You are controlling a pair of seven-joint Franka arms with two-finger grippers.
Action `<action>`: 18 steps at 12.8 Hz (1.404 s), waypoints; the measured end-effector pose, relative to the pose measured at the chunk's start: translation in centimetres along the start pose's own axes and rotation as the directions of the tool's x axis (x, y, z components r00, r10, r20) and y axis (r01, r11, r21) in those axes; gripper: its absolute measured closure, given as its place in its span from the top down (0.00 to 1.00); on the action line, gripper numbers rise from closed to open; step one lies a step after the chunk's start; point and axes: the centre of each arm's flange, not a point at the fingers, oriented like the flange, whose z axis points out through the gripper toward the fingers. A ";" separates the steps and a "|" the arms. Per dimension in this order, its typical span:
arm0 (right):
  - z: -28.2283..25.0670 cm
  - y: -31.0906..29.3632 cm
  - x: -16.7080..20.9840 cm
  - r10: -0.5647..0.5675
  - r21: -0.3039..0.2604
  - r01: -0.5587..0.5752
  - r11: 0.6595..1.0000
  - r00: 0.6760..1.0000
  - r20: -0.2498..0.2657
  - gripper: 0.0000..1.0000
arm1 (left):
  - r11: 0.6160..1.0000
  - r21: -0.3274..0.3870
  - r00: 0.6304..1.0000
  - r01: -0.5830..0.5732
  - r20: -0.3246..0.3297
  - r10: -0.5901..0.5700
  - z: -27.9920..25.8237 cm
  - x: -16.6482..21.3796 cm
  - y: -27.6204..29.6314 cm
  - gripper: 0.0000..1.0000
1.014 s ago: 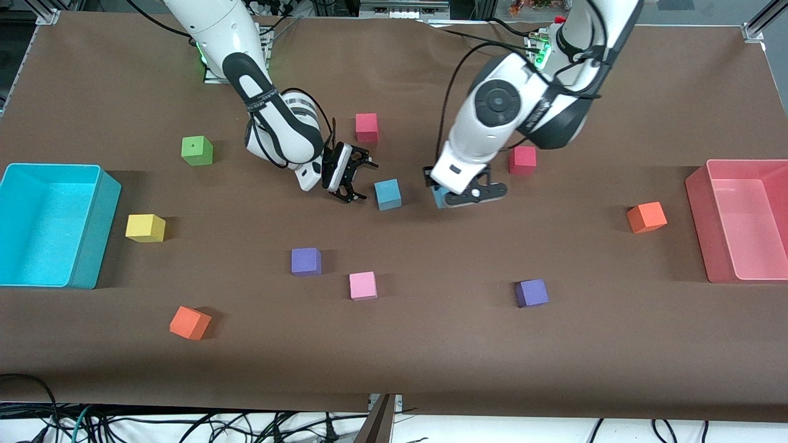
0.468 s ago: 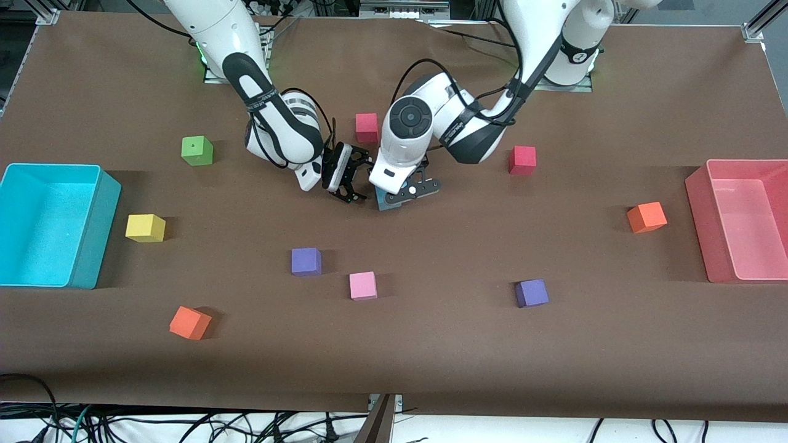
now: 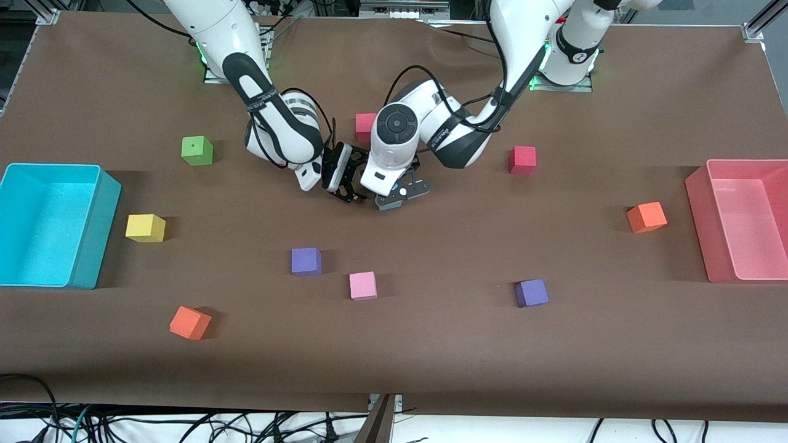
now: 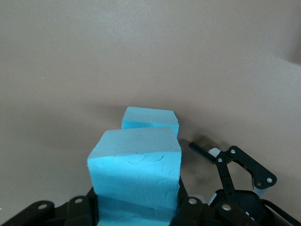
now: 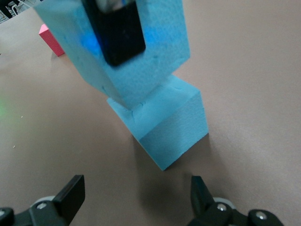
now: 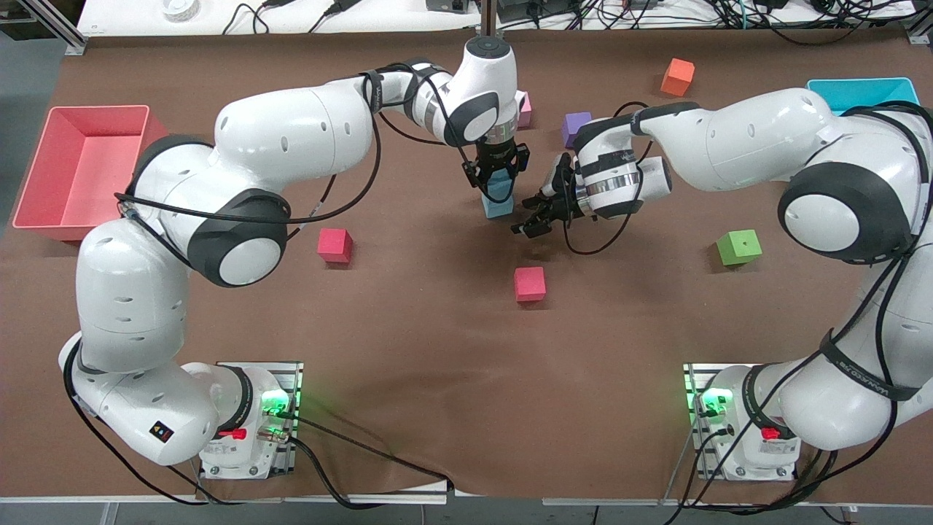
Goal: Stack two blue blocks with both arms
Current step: 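Lower the held cyan cube onto the first cyan cube with the left gripper, then open the left gripper and lift away while the right gripper withdraws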
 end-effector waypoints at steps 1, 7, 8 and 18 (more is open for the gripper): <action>0.0 0.0 0.0 0.000 0.000 0.000 1.000 1.000 0.000 1.00 | 1.000 0.001 1.000 -0.001 0.000 0.001 0.3 -0.1 0.2 0.59; 0.0 0.0 0.0 0.001 -0.001 -0.001 1.000 1.000 0.000 1.00 | 1.000 0.014 1.000 0.009 0.001 -0.009 1.5 0.6 0.1 0.59; 0.0 0.0 0.0 0.001 -0.001 -0.001 1.000 1.000 0.000 1.00 | 1.000 0.014 1.000 0.011 0.002 -0.011 1.8 0.7 0.1 0.65; -0.7 1.4 0.1 0.011 0.011 -0.011 1.000 0.999 -0.038 1.00 | 0.999 -0.035 0.999 0.016 -0.031 -0.017 -2.9 0.8 0.7 1.00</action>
